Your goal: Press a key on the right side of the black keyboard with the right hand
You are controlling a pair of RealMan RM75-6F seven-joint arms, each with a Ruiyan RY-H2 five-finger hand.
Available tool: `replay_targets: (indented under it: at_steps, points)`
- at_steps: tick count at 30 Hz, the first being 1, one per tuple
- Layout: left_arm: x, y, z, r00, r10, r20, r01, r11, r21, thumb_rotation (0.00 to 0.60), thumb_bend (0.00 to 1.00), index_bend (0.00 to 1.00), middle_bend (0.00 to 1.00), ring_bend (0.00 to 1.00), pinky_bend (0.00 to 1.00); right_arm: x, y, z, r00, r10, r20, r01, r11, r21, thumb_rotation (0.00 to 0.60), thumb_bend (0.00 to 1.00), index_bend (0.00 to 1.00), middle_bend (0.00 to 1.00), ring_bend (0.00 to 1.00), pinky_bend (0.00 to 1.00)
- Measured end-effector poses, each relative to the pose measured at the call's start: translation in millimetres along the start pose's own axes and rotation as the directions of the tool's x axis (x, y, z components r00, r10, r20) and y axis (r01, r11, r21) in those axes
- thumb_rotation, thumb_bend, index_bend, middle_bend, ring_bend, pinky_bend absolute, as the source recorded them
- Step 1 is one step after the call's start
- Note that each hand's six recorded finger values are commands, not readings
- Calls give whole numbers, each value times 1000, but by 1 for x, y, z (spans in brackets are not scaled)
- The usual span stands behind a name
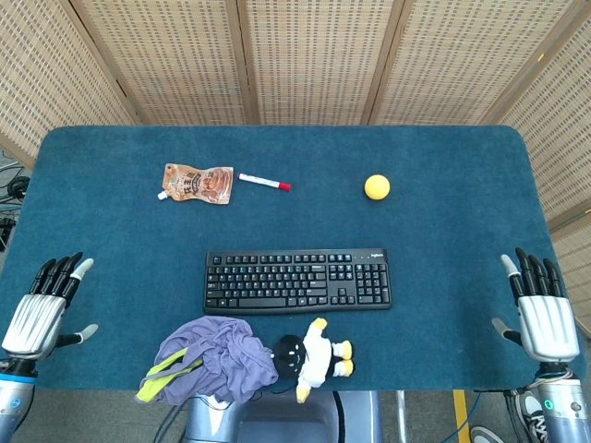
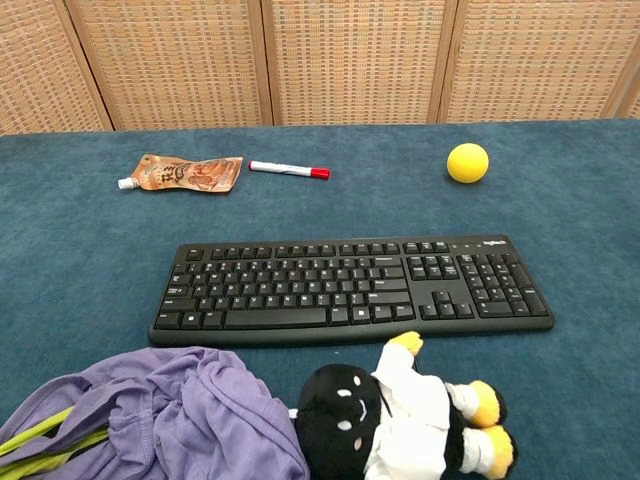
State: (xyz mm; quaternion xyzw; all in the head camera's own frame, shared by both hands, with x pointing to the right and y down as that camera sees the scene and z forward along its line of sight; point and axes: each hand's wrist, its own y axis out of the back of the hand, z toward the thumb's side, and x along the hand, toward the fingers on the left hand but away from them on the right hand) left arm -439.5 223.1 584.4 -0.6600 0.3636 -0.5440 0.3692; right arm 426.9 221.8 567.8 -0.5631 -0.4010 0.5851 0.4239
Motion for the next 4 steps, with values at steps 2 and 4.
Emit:
replay_targets:
  at_steps: [2,4]
  points:
    - [0,0,1,1000,1,4,-1,1000,1,600,37,0,0,0,0,4,0,-1,1000,-3,-5,3,1000,1,600,0,0,0,0,0]
    - [-1,-1,2,1000,0,10,0,1000,5,600,37,0,0,0,0,8,1,-2,1000,-12,-8,12,1000,-3,600,0,0,0,0,0]
